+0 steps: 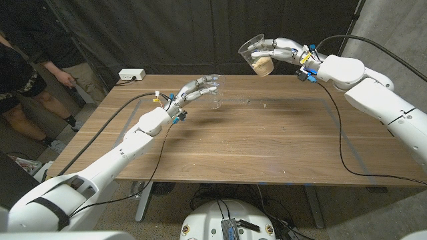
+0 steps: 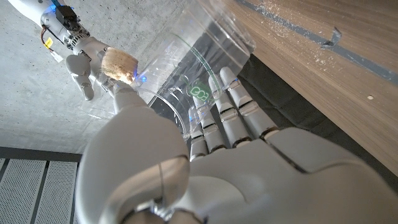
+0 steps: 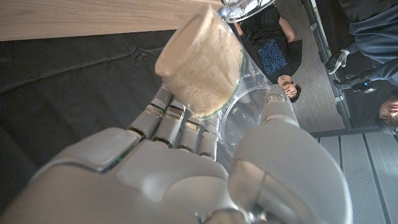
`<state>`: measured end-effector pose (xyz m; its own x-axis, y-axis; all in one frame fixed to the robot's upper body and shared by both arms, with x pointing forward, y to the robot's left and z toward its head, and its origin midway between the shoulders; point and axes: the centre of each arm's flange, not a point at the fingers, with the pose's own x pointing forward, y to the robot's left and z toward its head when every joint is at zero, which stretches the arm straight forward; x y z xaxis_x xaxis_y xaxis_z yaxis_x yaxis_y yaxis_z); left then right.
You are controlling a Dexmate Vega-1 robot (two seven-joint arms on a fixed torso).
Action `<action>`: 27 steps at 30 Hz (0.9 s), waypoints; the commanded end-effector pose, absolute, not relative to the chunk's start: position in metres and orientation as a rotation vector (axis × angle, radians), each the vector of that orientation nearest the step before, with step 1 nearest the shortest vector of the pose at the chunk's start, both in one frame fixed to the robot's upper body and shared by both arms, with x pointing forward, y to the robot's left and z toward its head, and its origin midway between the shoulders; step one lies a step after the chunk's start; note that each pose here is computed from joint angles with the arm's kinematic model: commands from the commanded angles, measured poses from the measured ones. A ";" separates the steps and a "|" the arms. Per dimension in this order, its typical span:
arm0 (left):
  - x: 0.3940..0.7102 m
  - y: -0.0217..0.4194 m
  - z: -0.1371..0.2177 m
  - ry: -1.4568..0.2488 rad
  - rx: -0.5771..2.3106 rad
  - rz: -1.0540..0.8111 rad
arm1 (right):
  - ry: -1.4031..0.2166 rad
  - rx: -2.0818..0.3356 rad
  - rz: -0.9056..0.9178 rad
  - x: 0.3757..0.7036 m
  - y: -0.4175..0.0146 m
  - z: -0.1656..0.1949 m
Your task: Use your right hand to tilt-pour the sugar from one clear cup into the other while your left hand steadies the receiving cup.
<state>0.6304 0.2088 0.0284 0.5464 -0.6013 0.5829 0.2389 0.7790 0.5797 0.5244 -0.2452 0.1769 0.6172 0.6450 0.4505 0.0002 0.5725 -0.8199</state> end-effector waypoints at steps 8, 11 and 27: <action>0.639 0.198 0.022 -0.865 0.449 -0.550 | -0.787 -0.991 0.484 0.519 -0.225 0.180; 0.640 0.198 0.021 -0.867 0.449 -0.550 | -0.777 -1.008 0.497 0.521 -0.219 0.178; 0.640 0.196 0.020 -0.866 0.441 -0.556 | -0.748 -1.044 0.539 0.535 -0.204 0.180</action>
<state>0.6394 0.1981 0.0211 0.5258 -0.6159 0.5866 0.2677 0.7744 0.5732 0.5272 -0.2132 0.1785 0.6336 0.7004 0.3285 -0.0364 0.4512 -0.8917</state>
